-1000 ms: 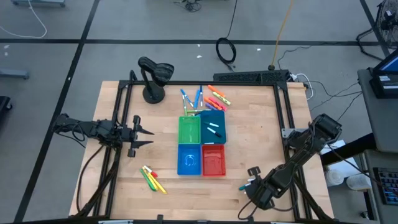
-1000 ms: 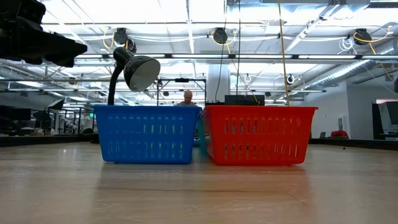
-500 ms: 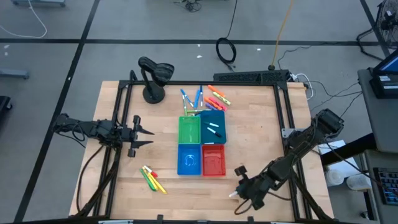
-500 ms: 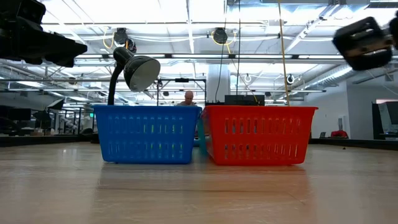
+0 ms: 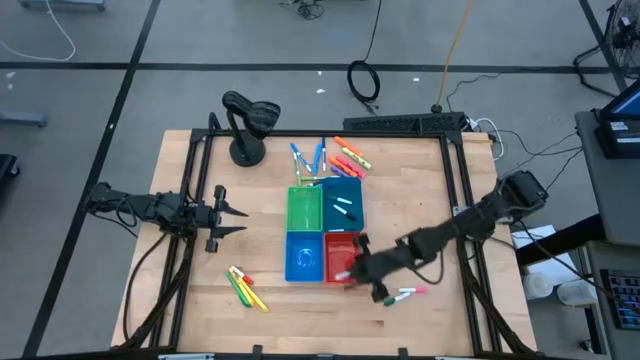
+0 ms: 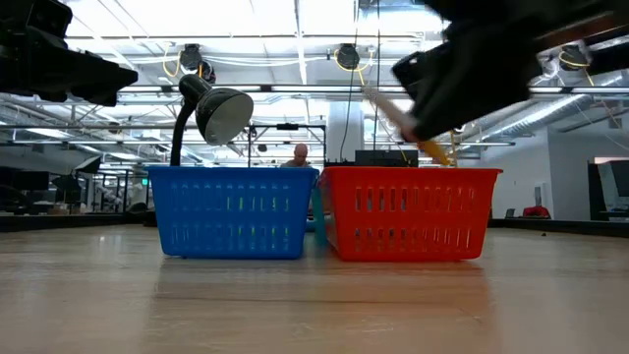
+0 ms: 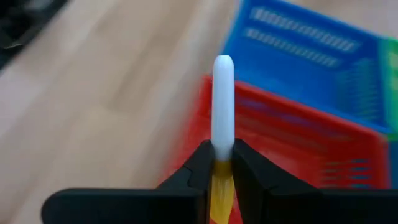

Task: Pick & Place Markers
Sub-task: Put the yellow highlighter pen into the blue bin

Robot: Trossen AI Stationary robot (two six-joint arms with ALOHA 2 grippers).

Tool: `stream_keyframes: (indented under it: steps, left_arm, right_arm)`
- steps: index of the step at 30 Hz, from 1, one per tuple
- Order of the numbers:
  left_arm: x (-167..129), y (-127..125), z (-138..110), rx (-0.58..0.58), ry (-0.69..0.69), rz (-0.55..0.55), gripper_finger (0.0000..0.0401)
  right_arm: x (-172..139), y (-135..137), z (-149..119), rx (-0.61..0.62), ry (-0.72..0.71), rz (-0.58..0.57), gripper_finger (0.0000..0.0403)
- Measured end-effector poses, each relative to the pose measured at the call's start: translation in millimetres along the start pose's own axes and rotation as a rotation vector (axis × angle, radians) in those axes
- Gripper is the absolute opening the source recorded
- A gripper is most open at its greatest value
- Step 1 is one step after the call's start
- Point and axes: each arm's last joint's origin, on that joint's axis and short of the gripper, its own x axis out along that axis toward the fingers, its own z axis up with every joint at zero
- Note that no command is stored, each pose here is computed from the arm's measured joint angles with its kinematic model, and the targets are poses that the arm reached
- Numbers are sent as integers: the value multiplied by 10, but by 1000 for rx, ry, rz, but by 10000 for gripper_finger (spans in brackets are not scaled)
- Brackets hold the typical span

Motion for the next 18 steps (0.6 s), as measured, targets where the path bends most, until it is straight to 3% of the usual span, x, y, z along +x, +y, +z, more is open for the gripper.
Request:
stream_keyframes:
  steps: [6,13,18]
  left_arm:
    - [0,0,0,0,0,0,159]
    - [0,0,0,0,0,0,159]
    - [0,0,0,0,0,0,159]
  right_arm:
    - [-2,-462,-10,95,0,-101,37]
    - [-170,-885,32,185,-80,-88,31]
    - [-306,-1116,23,227,-107,-142,35]
